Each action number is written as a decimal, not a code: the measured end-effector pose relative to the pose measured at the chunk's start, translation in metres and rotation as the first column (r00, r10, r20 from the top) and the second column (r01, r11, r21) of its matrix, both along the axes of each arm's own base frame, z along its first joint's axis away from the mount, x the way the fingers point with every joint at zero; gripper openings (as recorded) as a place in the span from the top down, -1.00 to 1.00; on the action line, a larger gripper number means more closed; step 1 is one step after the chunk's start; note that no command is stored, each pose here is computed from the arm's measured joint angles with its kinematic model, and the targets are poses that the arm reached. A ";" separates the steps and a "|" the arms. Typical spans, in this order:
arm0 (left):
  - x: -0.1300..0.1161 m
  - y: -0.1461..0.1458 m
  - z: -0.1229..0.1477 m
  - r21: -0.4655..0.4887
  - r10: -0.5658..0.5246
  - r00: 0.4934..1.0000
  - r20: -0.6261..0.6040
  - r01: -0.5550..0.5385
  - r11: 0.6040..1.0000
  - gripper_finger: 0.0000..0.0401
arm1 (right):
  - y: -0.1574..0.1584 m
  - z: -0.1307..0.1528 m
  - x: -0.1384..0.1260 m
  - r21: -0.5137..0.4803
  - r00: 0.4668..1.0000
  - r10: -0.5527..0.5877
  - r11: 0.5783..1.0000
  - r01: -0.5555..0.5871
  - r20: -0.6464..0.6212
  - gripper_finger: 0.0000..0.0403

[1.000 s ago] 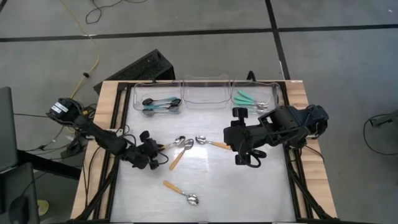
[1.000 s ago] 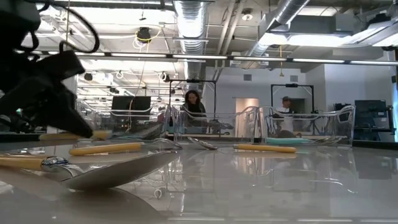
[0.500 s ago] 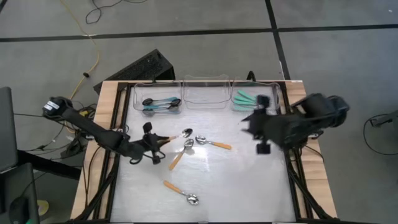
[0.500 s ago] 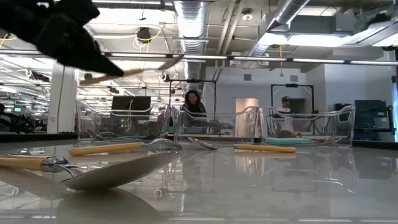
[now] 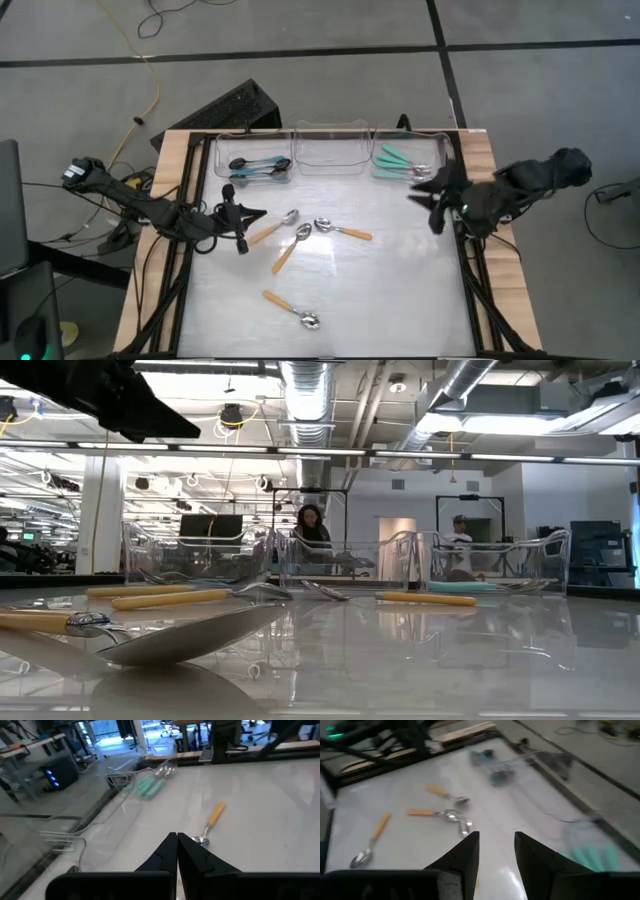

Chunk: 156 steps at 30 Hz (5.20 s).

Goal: Sort silverware by color (type)
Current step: Put the middle left yellow spoon into the top center transparent bin

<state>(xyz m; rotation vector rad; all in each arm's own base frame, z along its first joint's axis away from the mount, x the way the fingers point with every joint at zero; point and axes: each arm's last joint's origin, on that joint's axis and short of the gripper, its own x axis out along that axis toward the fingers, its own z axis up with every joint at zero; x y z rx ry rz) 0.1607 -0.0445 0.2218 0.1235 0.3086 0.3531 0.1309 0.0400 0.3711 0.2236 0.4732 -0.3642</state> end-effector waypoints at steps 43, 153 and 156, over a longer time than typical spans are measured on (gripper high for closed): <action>-0.005 0.014 -0.116 -0.200 0.009 0.986 -0.166 -0.043 0.979 -0.22 | 0.037 -0.103 0.080 -0.089 0.979 0.041 0.994 -0.060 -0.199 -0.16; 0.005 0.009 -0.032 0.044 -0.177 0.839 0.515 0.180 0.983 0.81 | -0.030 -0.141 0.127 -0.243 0.876 0.184 0.967 -0.080 0.445 -0.11; 0.005 0.009 -0.033 0.046 -0.183 0.838 0.514 0.187 0.981 0.81 | -0.030 -0.141 0.127 -0.245 0.877 0.184 0.966 -0.078 0.444 -0.11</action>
